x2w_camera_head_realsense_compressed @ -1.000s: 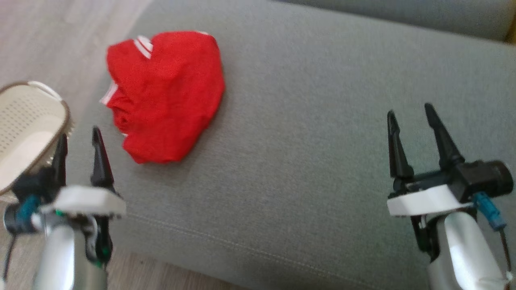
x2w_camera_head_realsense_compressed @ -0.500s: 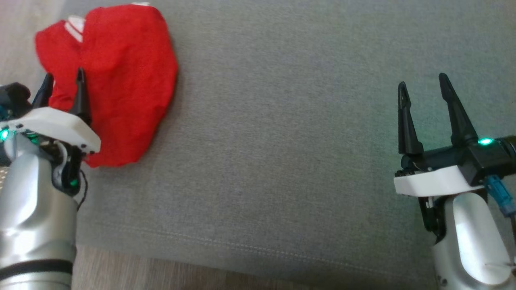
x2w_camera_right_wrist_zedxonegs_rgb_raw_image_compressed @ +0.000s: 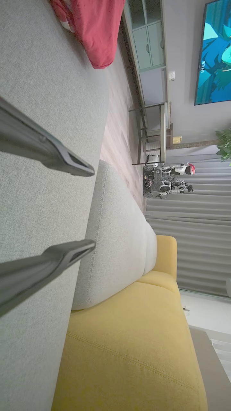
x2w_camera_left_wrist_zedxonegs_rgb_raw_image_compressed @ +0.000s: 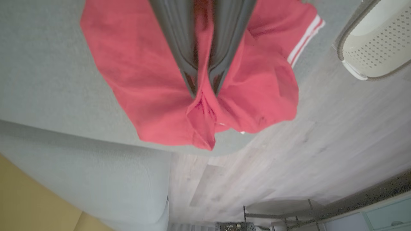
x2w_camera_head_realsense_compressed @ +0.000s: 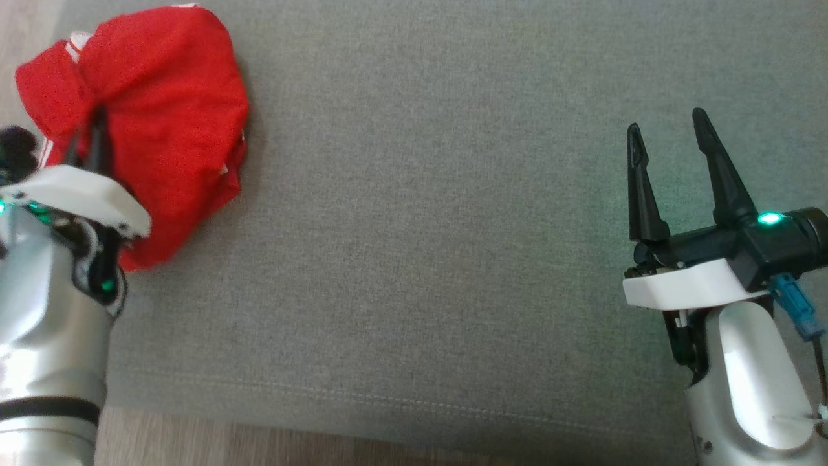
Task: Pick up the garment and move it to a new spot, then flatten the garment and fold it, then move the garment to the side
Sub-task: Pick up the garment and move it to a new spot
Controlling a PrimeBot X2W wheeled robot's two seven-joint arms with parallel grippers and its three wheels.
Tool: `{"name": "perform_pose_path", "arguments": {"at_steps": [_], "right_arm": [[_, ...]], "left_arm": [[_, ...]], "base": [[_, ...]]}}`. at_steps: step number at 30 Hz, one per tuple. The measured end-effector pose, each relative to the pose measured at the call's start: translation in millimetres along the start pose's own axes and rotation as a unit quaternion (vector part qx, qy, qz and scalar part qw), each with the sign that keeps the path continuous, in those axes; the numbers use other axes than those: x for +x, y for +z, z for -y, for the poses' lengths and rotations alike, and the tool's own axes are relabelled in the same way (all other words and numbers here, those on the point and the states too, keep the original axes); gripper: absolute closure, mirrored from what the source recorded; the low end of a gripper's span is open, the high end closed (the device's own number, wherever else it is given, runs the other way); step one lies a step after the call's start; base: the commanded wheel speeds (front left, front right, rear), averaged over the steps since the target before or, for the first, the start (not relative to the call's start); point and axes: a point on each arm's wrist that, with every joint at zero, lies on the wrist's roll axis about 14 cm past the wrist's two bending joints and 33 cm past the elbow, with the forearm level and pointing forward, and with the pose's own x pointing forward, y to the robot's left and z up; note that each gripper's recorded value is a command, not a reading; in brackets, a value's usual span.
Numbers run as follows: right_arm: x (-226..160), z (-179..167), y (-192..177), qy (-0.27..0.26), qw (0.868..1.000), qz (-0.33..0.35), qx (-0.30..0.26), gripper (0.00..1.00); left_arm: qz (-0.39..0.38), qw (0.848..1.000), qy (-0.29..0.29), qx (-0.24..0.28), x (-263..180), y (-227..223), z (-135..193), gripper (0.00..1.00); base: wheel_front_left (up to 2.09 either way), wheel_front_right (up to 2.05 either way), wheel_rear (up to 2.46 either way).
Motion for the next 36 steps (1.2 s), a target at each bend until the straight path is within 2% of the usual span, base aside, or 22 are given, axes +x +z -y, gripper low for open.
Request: {"name": "perform_pose_path", "arguments": {"at_steps": [5, 9, 17, 24, 25, 31, 36], "right_arm": [[-2, -3, 16, 0.002, 1.0, 0.016, 0.004, 0.0], [-4, -7, 32, 0.004, 0.999, 0.033, 0.008, 0.0], [-18, -1, 59, -0.01, 0.998, 0.06, 0.013, 0.0], [-37, 22, 76, -0.044, 0.996, 0.076, 0.008, 0.0], [-37, 22, 76, -0.044, 0.996, 0.076, 0.008, 0.0], [-59, 51, 83, -0.088, 0.993, 0.082, -0.001, 0.0], [-75, 74, 92, -0.124, 0.988, 0.089, -0.013, 0.0]], "left_arm": [[0.092, 0.996, 0.019, -0.009, -3, 59, -10, 1.0], [0.179, 0.983, 0.019, -0.026, -17, 116, -11, 1.0], [0.285, 0.957, -0.037, -0.037, -48, 192, 26, 1.0], [0.299, 0.943, -0.14, -0.041, -56, 222, 111, 1.0], [0.299, 0.943, -0.14, -0.041, -56, 222, 111, 1.0], [0.271, 0.933, -0.231, -0.047, -53, 212, 200, 1.0], [0.232, 0.921, -0.31, -0.042, -53, 185, 284, 1.0]], "base": [[0.0, 0.0, 0.0], [0.0, 0.0, 0.0], [0.0, 0.0, 0.0], [0.0, 0.0, 0.0], [0.0, 0.0, 0.0], [0.0, 0.0, 0.0], [0.0, 0.0, 0.0]]}}
